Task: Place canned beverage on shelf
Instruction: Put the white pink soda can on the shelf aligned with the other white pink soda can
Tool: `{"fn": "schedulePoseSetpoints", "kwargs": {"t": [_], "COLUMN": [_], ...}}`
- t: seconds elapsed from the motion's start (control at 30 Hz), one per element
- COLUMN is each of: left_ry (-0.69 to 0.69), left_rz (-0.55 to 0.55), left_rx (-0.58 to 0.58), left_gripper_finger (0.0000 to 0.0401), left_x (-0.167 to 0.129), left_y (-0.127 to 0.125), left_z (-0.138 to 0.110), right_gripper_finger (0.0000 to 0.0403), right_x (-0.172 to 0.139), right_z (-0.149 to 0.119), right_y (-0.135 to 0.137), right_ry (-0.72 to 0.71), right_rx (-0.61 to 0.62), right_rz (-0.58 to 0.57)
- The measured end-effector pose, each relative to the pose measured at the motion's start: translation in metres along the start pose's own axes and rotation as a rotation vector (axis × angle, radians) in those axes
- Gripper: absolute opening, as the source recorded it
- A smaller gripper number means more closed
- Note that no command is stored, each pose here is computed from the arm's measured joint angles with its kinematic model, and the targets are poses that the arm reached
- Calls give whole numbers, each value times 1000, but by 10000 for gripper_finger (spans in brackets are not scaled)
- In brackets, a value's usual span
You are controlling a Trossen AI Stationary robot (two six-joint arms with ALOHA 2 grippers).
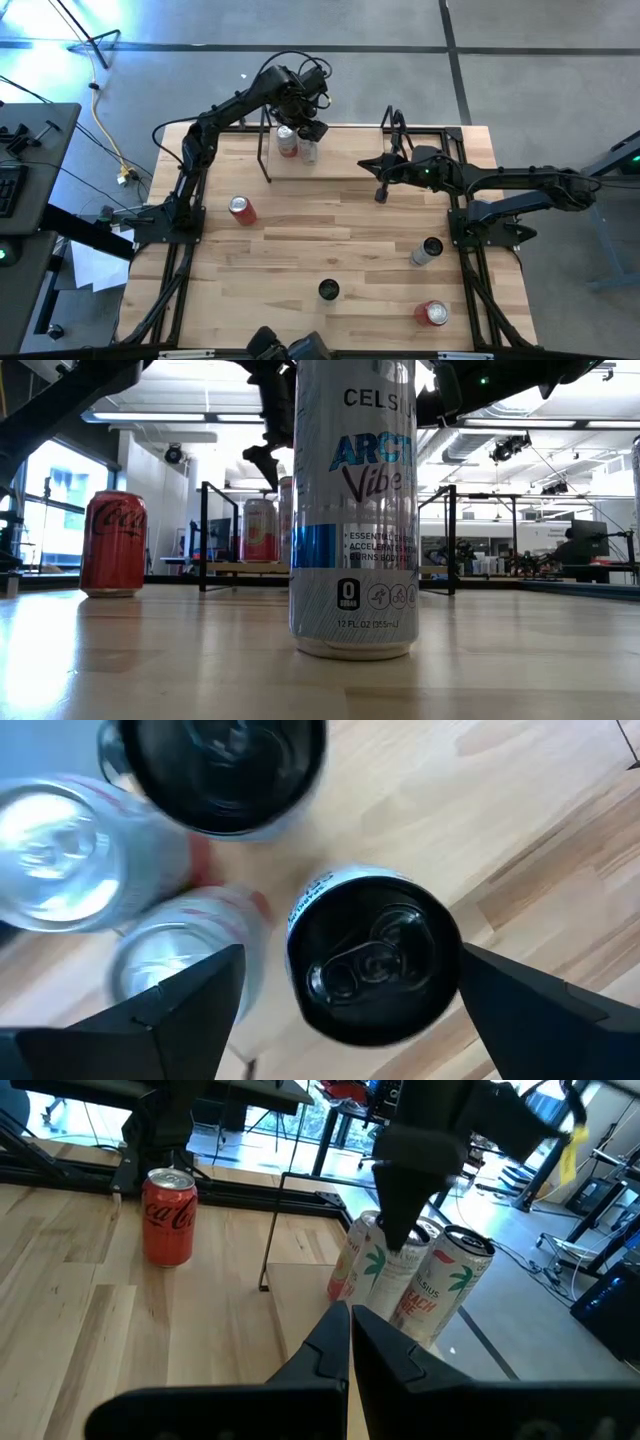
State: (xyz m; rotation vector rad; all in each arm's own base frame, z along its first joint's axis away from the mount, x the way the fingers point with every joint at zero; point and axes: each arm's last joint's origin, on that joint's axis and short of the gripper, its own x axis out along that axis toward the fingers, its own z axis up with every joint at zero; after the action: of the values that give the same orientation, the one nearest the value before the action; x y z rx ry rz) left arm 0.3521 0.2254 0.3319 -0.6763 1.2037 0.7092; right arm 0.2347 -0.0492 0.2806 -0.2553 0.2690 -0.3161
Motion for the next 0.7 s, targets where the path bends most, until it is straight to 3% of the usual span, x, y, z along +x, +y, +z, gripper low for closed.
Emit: {"fn": "schedulePoseSetpoints", "kwargs": {"t": [0.2, 0.47, 0.7], "left_ry": [-94, -184, -348], "left_rz": [92, 92, 184], "left_rx": [62, 126, 257], "left_gripper_finger": [347, 347, 347], "left_x": [-26, -50, -70], "left_y": [1, -6, -28], "left_z": [-9, -18, -27], "right_gripper_finger": [0, 0, 0], "right_x": [0, 0, 2], "right_z": [0, 0, -3], "right_y": [0, 0, 6], "right_ry": [0, 1, 28], "right_rx": [-5, -1, -9], "right_rz": [0, 0, 28]}}
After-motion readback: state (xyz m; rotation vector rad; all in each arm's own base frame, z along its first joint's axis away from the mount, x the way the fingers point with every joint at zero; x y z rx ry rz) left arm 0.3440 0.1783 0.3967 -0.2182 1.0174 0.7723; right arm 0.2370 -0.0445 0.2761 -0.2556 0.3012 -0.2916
